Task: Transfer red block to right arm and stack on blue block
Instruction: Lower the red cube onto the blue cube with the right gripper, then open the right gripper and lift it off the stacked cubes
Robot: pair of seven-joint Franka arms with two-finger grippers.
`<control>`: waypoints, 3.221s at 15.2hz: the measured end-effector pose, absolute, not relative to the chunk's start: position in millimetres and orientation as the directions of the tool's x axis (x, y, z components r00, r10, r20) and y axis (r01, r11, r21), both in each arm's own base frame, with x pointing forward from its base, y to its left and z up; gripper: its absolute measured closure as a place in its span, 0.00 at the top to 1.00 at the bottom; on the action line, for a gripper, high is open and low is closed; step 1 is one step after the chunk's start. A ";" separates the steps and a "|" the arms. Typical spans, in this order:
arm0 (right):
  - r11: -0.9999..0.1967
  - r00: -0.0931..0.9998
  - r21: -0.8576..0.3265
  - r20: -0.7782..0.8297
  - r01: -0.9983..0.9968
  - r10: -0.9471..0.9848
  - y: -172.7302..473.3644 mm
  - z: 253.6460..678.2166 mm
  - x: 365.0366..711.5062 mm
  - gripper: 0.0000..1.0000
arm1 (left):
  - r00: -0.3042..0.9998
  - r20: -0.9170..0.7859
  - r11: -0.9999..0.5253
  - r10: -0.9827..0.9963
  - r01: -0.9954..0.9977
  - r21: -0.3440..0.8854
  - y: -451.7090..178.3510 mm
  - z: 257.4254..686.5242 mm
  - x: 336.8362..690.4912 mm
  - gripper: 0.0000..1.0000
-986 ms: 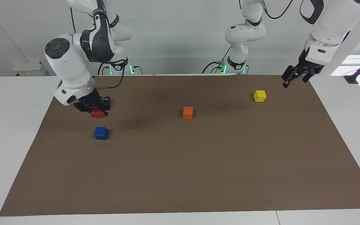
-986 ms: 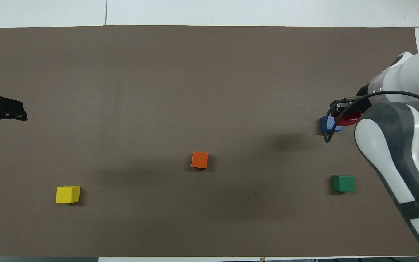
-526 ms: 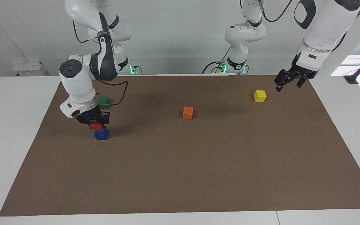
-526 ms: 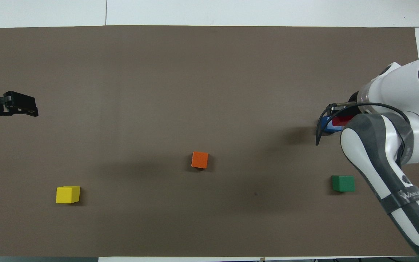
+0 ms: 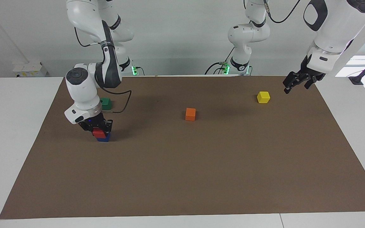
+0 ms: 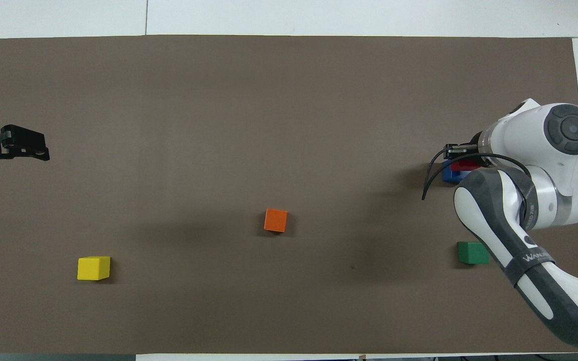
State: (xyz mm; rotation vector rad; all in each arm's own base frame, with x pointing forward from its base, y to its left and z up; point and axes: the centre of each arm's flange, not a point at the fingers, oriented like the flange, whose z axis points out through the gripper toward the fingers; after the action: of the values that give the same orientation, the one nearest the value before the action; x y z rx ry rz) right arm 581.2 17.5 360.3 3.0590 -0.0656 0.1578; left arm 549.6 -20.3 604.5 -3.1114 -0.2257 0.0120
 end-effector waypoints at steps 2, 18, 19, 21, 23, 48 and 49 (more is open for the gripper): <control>-0.996 0.993 0.074 0.108 -0.046 -0.038 17.5 356.7 579.7 0.55 | 0.989 -0.006 -0.989 0.145 0.144 -0.023 -20.3 604.5 549.6 1.00; -0.993 0.991 0.049 0.093 -0.105 -0.100 -3.0 343.4 574.0 0.55 | 0.994 0.001 -0.994 0.107 0.107 -0.021 -41.0 607.6 548.8 1.00; -0.993 0.990 0.041 0.092 -0.112 -0.108 -3.0 343.4 574.0 0.55 | 0.994 0.001 -0.994 0.107 0.107 -0.021 -41.1 607.7 548.8 1.00; -0.992 0.989 0.029 0.091 -0.122 -0.119 -2.5 343.4 574.0 0.55 | 0.994 0.003 -0.994 0.107 0.107 -0.021 -41.1 607.9 549.0 1.00; -0.992 0.988 0.020 0.090 -0.128 -0.125 -1.5 343.3 574.0 0.55 | 0.994 0.003 -0.994 0.107 0.107 -0.021 -41.1 607.9 549.0 1.00; -0.998 0.998 0.026 -0.031 0.060 0.059 5.8 549.9 573.1 1.00 | 0.992 0.001 -0.991 0.129 0.129 -0.021 -29.5 607.3 549.6 1.00; -0.998 0.998 0.025 -0.040 0.057 0.056 4.4 560.8 568.4 1.00 | 0.992 0.001 -0.991 0.129 0.129 -0.021 -29.6 607.3 549.6 1.00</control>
State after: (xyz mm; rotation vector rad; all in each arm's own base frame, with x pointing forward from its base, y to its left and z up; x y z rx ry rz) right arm 568.4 4.4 560.8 3.1137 0.0885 -0.0615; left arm 549.6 -29.6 607.3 -3.1140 -0.2015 0.0010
